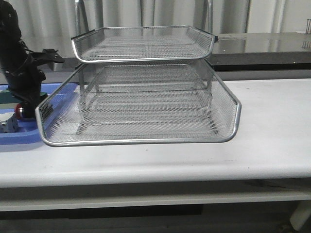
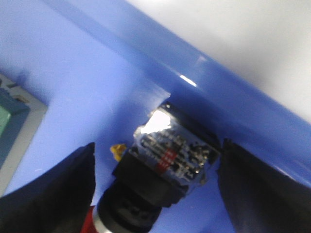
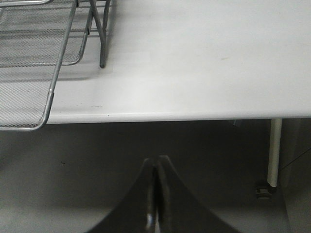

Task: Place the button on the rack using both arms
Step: 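Lower the left gripper onto the red push-button switch and grasp it, then lift the switch and carry it over the pulled-out tier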

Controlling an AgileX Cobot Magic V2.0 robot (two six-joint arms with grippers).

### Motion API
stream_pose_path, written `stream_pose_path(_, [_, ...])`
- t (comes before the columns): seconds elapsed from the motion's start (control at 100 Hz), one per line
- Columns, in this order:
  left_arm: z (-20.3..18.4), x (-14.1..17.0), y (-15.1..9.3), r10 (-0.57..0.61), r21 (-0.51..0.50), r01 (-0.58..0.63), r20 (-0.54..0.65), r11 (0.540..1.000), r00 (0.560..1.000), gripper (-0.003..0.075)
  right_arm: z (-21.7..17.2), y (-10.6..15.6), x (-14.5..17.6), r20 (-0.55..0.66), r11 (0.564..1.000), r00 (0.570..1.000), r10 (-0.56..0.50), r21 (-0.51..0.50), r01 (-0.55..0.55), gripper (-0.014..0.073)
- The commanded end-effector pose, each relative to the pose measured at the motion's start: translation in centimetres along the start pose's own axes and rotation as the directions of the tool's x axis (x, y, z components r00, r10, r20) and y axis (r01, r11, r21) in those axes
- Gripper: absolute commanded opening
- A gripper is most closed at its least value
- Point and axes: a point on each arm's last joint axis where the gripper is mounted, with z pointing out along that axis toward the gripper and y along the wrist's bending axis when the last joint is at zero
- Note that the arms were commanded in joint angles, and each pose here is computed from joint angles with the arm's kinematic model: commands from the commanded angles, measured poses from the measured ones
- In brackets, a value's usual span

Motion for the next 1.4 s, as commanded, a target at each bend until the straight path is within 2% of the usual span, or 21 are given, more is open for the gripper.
stream_pose_path(0.0, [-3.3,-0.9,1.2,-0.002,-0.079,0.008,0.075,0.997,0.997,0.0433,-0.6,0.0,-1.3,0.089,1.000,0.996,-0.010,0.006,0.010,-0.0069])
stream_pose_path(0.25, [-3.7,-1.0,1.3,0.001,-0.077,0.004,0.067,0.997,0.998,0.0101,-0.6,0.0,-1.3,0.089,1.000,0.996,-0.010,0.006,0.010,-0.0069])
stream_pose_path(0.39, [-5.3,-1.5,1.8,0.003,-0.074,0.002,0.066,0.997,0.998,0.0003,-0.6,0.0,-1.3,0.089,1.000,0.996,-0.010,0.006,0.010,-0.0069])
stream_pose_path(0.74, [-12.2,-2.9,3.0,-0.018,-0.076,0.024,0.079,0.997,0.997,-0.0011,-0.6,0.0,-1.3,0.089,1.000,0.996,-0.010,0.006,0.010,-0.0069])
stream_pose_path(0.86, [-14.0,-3.1,3.3,-0.053,-0.111,0.066,0.112,0.992,0.992,-0.0011,-0.6,0.0,-1.3,0.089,1.000,0.996,-0.010,0.006,0.010,-0.0069])
stream_pose_path(1.16, [-18.8,-3.1,3.0,-0.094,-0.164,0.125,0.182,0.979,0.979,-0.0011,-0.6,0.0,-1.3,0.089,1.000,0.996,-0.010,0.006,0.010,-0.0069])
stream_pose_path(1.39, [-23.8,-2.1,1.5,-0.086,-0.192,0.131,0.227,0.973,0.970,-0.0011,-0.6,0.0,-1.3,0.089,1.000,0.996,-0.010,0.006,0.010,-0.0069])
